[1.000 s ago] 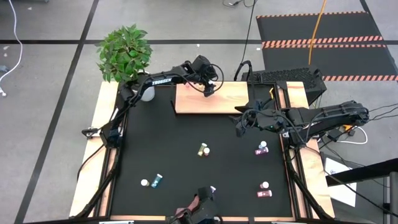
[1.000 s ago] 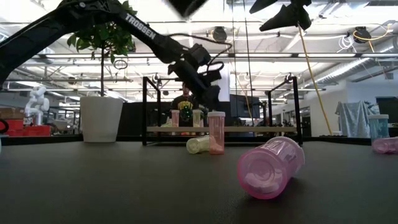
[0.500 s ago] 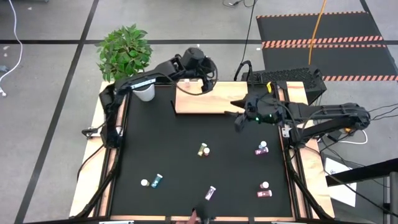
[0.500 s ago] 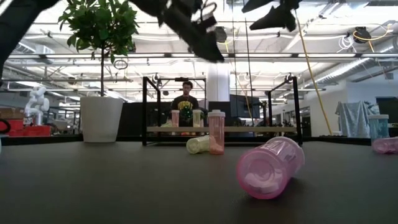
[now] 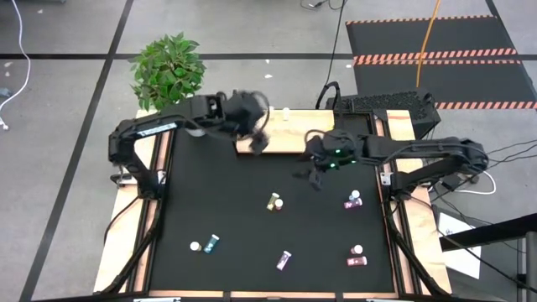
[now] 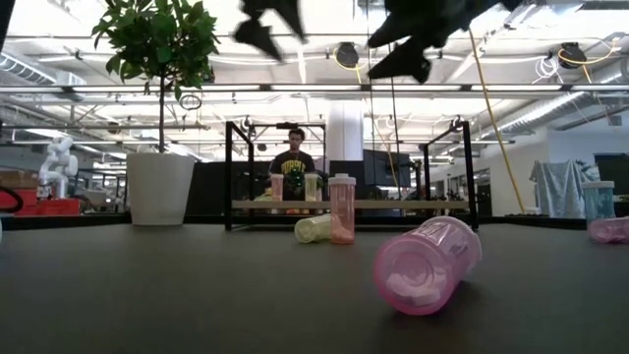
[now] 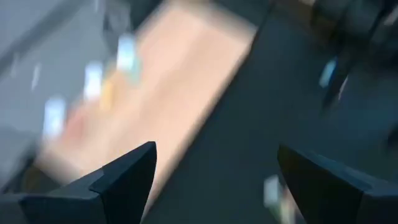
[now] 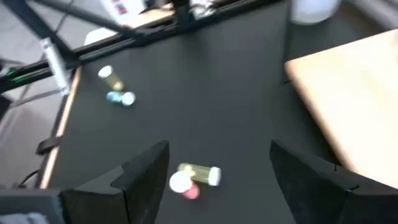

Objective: Pick and place medicine bottles onto shelf by color
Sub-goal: Put the bottom right violet pill bottle on the shelf

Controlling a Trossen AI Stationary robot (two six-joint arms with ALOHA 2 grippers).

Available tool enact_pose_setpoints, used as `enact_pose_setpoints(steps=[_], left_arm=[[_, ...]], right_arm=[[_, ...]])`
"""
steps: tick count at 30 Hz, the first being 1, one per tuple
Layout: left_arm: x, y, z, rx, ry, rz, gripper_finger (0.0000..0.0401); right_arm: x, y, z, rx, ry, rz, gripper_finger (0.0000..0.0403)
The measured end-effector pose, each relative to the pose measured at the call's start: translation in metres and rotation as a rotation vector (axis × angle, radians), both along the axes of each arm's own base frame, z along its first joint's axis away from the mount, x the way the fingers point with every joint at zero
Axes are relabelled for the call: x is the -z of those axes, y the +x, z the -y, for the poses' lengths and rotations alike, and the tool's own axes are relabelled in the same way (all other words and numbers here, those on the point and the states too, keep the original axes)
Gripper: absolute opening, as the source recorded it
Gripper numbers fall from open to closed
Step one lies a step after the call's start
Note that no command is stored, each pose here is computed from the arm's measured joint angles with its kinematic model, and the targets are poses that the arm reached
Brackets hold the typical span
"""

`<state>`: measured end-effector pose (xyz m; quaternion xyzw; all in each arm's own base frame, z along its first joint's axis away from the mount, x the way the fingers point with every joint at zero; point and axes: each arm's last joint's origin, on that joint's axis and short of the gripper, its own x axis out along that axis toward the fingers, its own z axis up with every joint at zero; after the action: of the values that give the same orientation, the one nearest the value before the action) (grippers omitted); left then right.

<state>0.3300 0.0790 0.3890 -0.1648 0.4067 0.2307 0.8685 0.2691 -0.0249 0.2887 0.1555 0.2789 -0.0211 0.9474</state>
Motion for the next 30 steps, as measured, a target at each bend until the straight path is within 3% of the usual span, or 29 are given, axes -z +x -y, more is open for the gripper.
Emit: enact_pose_setpoints(steps=[4, 8, 12, 15, 19, 23, 30], left_arm=[[0.009, -0.023, 0.036, -0.073, -0.110, -0.230, 0.0335], [0.011, -0.035, 0.074, -0.093, -0.132, -0.345, 0.0335], [0.012, -0.039, 0.102, -0.084, -0.104, -0.356, 0.0335], [0.012, -0.040, 0.116, -0.068, -0.106, -0.353, 0.0335], [0.012, -0.044, 0.117, -0.057, -0.084, -0.385, 0.0335], [0.005, -0.050, 0.111, 0.020, -0.050, -0.376, 0.0335], [-0.010, -0.066, 0.085, 0.077, 0.043, -0.361, 0.0335]], right_arm=[[0.016, 0.021, -0.002, -0.118, 0.073, 0.009, 0.0274], [0.032, 0.041, -0.008, -0.199, 0.112, 0.034, 0.0274], [0.049, 0.055, -0.014, -0.237, 0.121, 0.017, 0.0274], [0.065, 0.061, -0.018, -0.206, 0.038, -0.030, 0.0274], [0.073, 0.066, -0.024, -0.219, -0.068, -0.040, 0.0274], [0.070, 0.067, -0.030, -0.184, -0.051, -0.026, 0.0274], [0.069, 0.053, -0.046, -0.043, -0.014, -0.147, 0.0274]])
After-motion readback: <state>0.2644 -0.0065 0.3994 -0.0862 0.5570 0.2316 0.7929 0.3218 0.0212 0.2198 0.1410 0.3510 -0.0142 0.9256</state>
